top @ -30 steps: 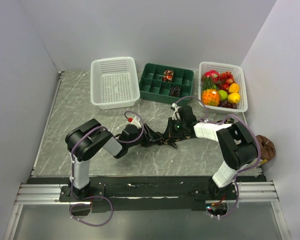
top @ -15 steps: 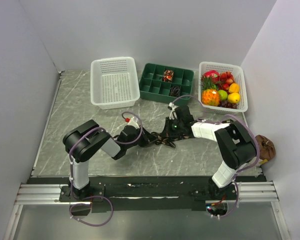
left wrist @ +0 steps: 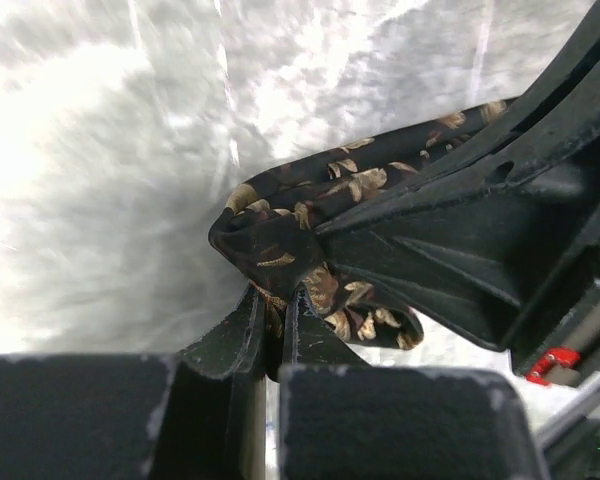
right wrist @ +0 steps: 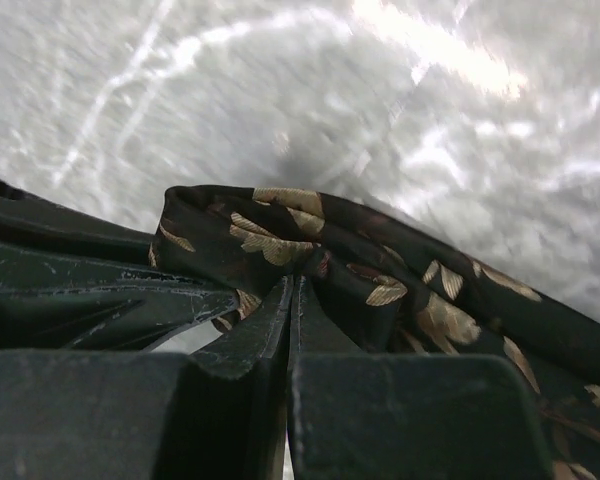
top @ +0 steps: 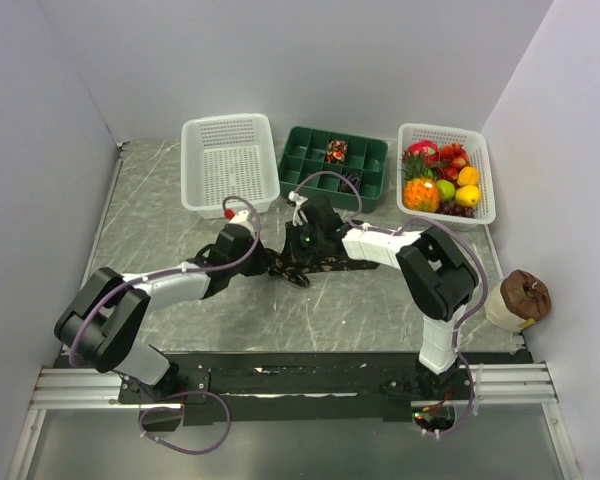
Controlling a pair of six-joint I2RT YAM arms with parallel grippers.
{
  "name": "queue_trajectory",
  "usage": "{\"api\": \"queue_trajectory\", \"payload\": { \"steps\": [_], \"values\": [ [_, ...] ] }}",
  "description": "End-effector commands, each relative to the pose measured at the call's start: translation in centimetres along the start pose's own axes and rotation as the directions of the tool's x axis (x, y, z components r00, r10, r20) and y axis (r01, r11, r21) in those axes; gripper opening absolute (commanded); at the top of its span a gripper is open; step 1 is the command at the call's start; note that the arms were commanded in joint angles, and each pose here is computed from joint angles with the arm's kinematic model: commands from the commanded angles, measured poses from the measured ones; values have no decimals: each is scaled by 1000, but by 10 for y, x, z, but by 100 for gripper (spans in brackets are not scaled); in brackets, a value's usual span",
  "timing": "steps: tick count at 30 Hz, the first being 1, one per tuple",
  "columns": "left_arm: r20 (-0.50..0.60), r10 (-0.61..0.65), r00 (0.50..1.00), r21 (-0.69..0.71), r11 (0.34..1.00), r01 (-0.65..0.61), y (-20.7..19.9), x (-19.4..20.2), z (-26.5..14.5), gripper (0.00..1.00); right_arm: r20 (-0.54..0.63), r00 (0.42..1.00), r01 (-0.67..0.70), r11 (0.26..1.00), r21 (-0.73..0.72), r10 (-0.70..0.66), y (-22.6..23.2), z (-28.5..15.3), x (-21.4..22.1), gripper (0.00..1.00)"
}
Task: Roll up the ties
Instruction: Roll the tie at the center of the board.
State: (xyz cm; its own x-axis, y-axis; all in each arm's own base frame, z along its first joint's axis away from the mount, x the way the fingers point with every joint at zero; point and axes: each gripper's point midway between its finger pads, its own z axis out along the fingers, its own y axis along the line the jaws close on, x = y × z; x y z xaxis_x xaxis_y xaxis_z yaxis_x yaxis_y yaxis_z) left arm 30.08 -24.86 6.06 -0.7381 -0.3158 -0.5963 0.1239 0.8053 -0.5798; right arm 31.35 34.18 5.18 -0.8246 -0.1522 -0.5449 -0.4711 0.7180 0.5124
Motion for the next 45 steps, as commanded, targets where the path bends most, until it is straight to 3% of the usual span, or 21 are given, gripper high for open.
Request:
{"api": "queue_trajectory", "payload": {
  "steps": [1,16,23,28,37,45],
  "values": [
    [-3,204,979,-55,978,-203,-12,-39,-7,1,-29,1000,-3,996,-90,0,33,1,-7,2],
    [-77,315,946,-143,935,-323,-2,-50,5,1,-3,1000,-6,999,-52,6,24,-6,-7,3],
    [-110,275,955,-156,944,-290,3,-41,14,1,43,999,-27,999,-46,29,8,-12,-25,3],
    [-108,253,961,-159,950,-268,1,-42,20,1,15,1000,-14,1000,-12,14,-2,-2,-25,3],
    [-91,272,958,-136,950,-282,-15,-58,22,1,-32,999,-39,999,29,40,-18,16,-13,3],
    [-102,316,943,-30,947,-321,-33,-53,25,2,-20,998,-55,997,54,56,-26,26,-22,3]
  ]
}}
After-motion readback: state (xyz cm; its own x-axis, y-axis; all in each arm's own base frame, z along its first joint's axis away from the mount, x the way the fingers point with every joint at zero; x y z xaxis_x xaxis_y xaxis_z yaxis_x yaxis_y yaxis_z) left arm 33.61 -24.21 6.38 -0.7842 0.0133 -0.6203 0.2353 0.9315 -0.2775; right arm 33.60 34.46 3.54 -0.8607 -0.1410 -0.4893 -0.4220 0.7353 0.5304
